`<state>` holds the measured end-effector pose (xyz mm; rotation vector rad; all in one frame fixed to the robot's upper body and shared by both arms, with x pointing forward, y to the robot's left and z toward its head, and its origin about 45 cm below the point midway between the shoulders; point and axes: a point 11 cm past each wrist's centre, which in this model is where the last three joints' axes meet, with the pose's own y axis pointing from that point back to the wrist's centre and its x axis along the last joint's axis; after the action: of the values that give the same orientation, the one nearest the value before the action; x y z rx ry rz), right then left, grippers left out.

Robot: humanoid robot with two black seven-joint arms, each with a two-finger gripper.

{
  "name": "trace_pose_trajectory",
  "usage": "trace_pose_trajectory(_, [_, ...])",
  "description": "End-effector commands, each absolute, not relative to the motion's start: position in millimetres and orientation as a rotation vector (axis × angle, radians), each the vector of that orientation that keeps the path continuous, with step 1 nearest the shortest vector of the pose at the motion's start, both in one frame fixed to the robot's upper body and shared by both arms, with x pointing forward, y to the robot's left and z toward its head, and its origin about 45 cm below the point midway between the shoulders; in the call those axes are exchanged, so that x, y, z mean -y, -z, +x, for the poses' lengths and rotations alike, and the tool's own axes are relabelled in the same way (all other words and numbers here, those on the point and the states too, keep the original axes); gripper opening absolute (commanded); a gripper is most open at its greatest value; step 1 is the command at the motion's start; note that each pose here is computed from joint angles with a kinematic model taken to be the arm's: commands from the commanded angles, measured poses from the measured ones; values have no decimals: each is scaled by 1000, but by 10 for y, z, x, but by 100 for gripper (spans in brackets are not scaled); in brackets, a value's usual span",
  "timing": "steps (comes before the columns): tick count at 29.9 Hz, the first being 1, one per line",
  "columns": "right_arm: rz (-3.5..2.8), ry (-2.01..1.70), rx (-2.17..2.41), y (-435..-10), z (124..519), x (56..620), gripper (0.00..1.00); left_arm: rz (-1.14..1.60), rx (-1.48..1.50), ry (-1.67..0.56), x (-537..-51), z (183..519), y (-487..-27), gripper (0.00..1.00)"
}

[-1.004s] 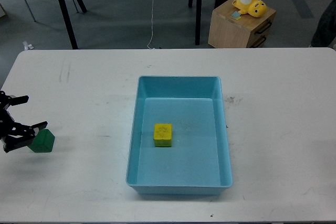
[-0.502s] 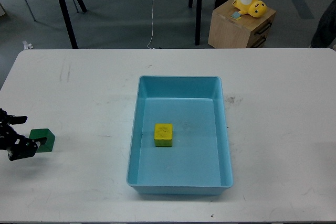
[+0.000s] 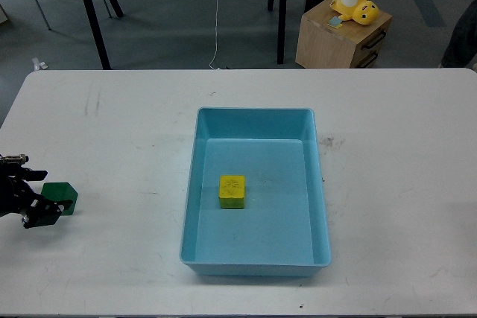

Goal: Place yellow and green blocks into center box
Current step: 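Lower the left gripper onto the green cube and close on it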

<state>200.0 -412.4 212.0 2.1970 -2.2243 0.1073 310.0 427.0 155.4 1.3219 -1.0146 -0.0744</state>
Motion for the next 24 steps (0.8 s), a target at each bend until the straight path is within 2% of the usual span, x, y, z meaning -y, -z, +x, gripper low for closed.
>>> trace_pose_trajectory(1, [2198, -106, 2224, -2117, 1999, 4119, 99, 1332, 1002, 85, -4306, 3070, -1522, 93])
trace_pose_trajectory(5, [2196, -108, 2226, -2121, 2003, 4126, 99, 1335, 991, 96, -4320, 3039, -1484, 91])
trace_pose_trajectory(8, [2196, -108, 2226, -2121, 2003, 4126, 99, 1338, 987, 106, -4335, 3013, -1456, 86])
trace_pose_trajectory(11, [2194, -109, 2227, -2121, 2003, 4127, 99, 1331, 989, 104, -4308, 3023, -1434, 75])
trace_pose_trajectory(18, [2180, -112, 2236, -2118, 1999, 4139, 99, 1324, 995, 95, -4265, 3065, -1424, 69])
trace_pose_trajectory(20, [2173, -110, 2238, -2107, 1996, 4151, 99, 1327, 992, 90, -4263, 3089, -1403, 65])
trace_pose_trajectory(24, [2166, -109, 2240, -2097, 1992, 4163, 99, 1329, 991, 89, -4257, 3111, -1388, 49])
